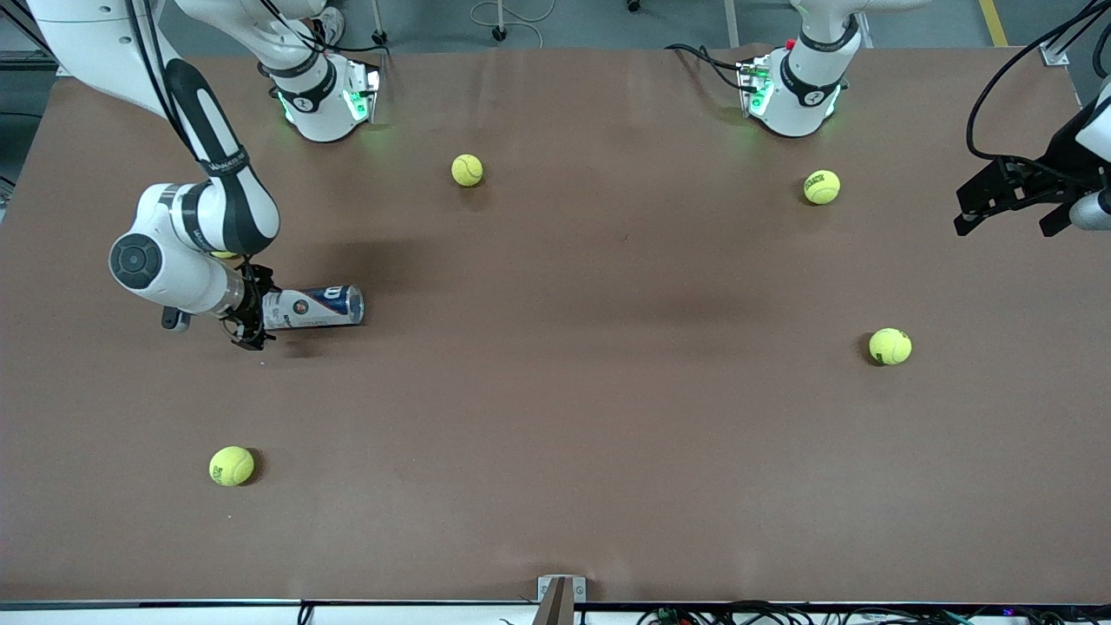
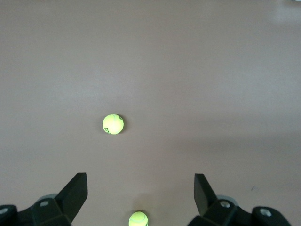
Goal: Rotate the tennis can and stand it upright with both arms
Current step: 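Close the right gripper around the end of the white can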
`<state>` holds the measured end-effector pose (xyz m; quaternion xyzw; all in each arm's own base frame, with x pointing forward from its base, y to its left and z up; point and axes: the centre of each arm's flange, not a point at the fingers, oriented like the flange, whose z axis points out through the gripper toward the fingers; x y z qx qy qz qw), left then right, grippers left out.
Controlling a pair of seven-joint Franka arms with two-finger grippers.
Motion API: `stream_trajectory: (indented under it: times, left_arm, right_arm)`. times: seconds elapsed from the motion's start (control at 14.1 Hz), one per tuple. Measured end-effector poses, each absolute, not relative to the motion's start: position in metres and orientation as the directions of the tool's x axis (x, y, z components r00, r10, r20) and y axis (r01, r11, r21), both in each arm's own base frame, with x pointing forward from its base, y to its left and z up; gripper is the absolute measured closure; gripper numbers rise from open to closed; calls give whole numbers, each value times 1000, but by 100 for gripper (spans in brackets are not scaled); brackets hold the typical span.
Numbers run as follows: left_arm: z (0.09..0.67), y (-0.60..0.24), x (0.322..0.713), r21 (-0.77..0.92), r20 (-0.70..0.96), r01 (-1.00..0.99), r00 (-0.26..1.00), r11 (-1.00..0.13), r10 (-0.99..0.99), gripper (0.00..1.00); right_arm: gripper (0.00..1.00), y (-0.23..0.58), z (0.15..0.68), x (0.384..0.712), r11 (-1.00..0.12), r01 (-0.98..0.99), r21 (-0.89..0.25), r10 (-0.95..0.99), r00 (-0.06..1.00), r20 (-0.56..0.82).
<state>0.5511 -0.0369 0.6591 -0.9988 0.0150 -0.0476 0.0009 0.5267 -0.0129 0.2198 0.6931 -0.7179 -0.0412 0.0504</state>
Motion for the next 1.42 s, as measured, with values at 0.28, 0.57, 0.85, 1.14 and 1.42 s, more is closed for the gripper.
stream_trajectory:
  times: [0.28, 0.57, 0.85, 1.14, 1.42]
  left_arm:
    - [659, -37, 551, -3, 95, -30, 995, -1000, -30, 0]
    - [659, -37, 551, -3, 95, -30, 995, -1000, -30, 0]
    - [659, -37, 551, -3, 95, -30, 995, -1000, -30, 0]
    - [659, -37, 551, -3, 94, -30, 995, -1000, -30, 0]
    - [659, -37, 551, -3, 94, -30, 995, -1000, -30, 0]
  right_arm:
    - [2, -8, 212, 520, 34, -990, 138, -999, -32, 17]
    - [5, 0, 198, 515, 19, -989, 145, -1000, -16, 18]
    - [14, 2, 191, 512, 17, -989, 149, -1000, -14, 20]
    - [29, 2, 193, 512, 17, -989, 148, -1000, -14, 19]
    - [34, 2, 195, 513, 16, -989, 149, -1000, -13, 19]
